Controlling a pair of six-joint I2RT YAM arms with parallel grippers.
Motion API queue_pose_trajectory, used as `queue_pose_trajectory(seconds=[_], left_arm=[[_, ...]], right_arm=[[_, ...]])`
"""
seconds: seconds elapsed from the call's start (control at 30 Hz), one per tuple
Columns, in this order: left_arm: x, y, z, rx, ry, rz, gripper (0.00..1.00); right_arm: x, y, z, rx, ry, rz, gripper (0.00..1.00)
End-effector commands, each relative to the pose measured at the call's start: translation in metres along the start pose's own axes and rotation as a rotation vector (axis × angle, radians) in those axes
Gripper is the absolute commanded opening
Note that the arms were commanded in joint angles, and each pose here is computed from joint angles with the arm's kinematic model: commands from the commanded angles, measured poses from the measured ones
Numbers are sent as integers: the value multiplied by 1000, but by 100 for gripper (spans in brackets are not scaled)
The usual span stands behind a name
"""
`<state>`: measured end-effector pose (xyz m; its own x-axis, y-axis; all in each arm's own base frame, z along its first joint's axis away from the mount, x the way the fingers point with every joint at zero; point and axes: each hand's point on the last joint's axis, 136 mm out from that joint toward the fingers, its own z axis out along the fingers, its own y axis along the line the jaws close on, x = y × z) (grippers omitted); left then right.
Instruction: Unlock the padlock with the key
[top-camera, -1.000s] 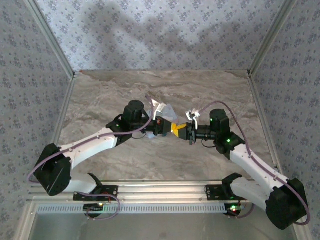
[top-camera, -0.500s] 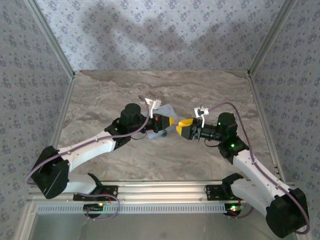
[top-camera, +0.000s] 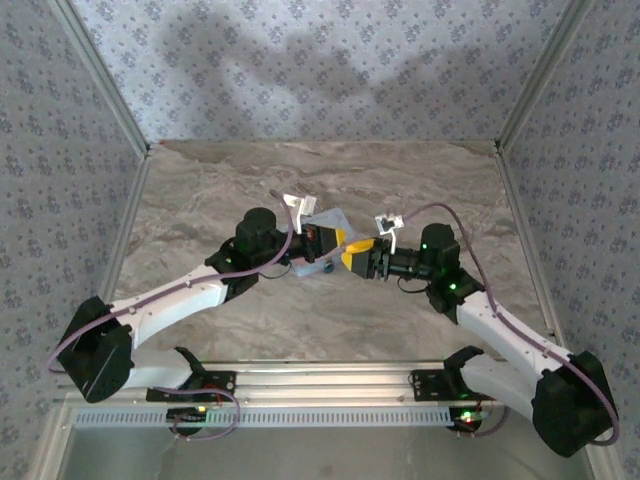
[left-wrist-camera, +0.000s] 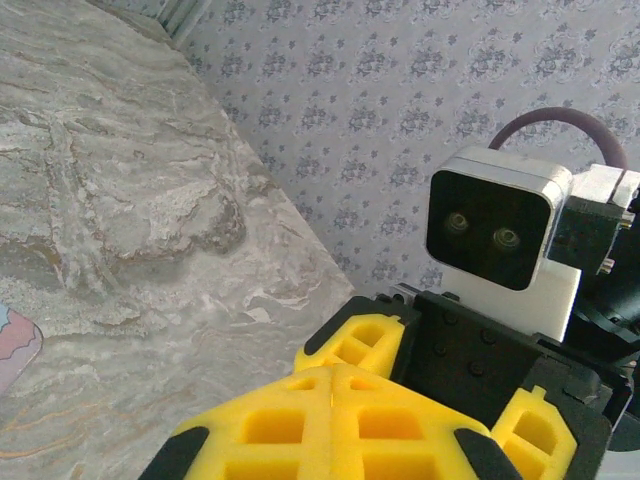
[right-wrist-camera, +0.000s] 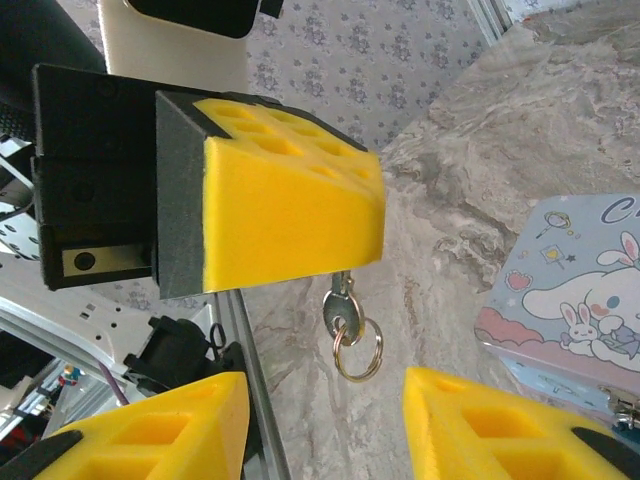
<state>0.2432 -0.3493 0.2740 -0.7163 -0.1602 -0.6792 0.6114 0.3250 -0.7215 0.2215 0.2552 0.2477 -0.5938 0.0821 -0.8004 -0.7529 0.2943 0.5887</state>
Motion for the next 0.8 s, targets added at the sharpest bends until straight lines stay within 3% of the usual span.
queue_pose_trajectory(seconds=[0.0, 0.5, 0.77], left_arm=[[-7, -15, -4, 41, -33, 14, 0], [-7, -16, -3, 43, -31, 15, 0], [-9, -15, -4, 36, -41, 14, 0]], right_arm=[[-23, 11, 4, -21, -49, -41, 45], [-24, 3, 10, -4, -50, -13, 22], [-19, -3, 5, 19, -36, -2, 15]])
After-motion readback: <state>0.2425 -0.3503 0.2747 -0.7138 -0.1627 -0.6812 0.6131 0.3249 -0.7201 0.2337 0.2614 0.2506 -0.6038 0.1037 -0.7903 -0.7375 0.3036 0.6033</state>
